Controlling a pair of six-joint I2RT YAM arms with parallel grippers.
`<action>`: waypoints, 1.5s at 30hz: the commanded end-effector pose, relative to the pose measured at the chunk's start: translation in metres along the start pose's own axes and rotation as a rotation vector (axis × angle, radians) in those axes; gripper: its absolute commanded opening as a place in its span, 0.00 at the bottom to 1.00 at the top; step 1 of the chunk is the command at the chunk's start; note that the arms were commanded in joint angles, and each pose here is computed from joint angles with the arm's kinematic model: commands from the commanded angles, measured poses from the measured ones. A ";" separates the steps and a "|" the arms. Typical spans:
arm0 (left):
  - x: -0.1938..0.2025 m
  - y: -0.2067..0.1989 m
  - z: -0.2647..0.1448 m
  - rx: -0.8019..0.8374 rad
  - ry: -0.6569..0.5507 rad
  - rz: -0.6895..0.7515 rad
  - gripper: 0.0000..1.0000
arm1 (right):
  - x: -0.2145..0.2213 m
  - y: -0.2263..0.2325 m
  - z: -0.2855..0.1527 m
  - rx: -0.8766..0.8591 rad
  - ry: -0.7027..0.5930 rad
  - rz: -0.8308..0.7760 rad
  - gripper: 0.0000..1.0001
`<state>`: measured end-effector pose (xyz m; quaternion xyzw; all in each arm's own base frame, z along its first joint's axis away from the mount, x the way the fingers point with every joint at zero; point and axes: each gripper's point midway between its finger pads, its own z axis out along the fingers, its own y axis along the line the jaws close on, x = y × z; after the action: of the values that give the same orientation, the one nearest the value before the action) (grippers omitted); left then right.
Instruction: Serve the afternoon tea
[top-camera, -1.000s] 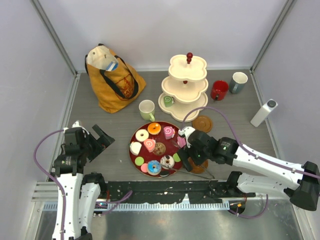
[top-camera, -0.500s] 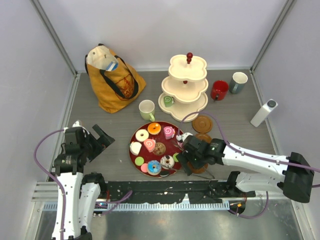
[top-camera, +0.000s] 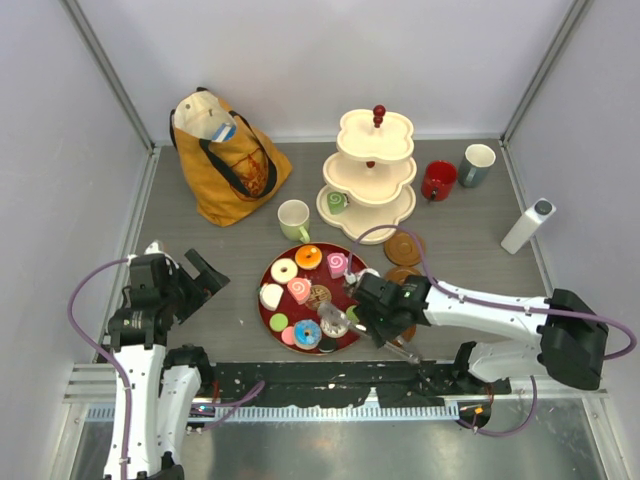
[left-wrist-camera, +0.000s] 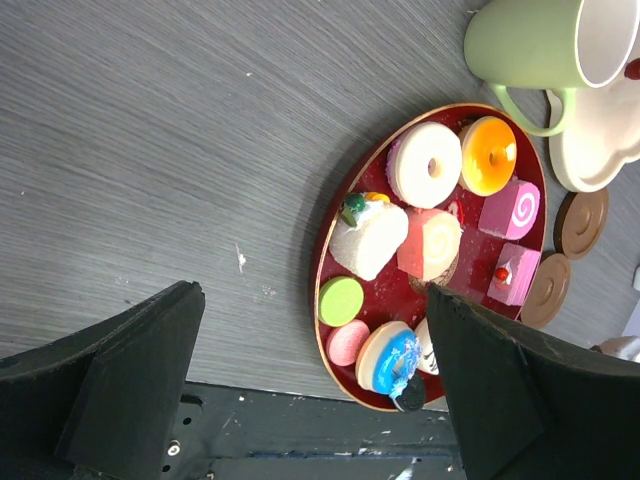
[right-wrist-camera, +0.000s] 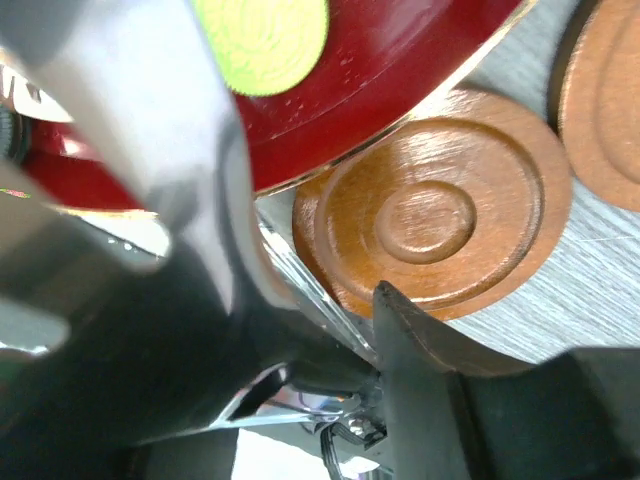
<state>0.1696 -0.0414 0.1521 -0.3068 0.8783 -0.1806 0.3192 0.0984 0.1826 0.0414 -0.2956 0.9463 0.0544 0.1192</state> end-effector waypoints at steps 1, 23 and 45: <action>-0.010 -0.008 -0.004 0.031 -0.034 0.027 1.00 | -0.027 -0.008 -0.013 0.048 -0.147 0.066 0.46; -0.001 -0.144 -0.053 0.821 0.052 0.077 1.00 | -0.120 0.013 -0.087 -0.166 -0.318 0.293 0.15; 0.068 -0.256 0.044 0.565 0.111 0.414 0.69 | -0.166 0.042 -0.122 -0.517 -0.388 0.264 0.06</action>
<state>0.2490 -0.2883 0.2134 0.0138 0.8573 -0.3873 0.3389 0.2012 0.2726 0.1631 -0.1298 0.9379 0.2660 0.1809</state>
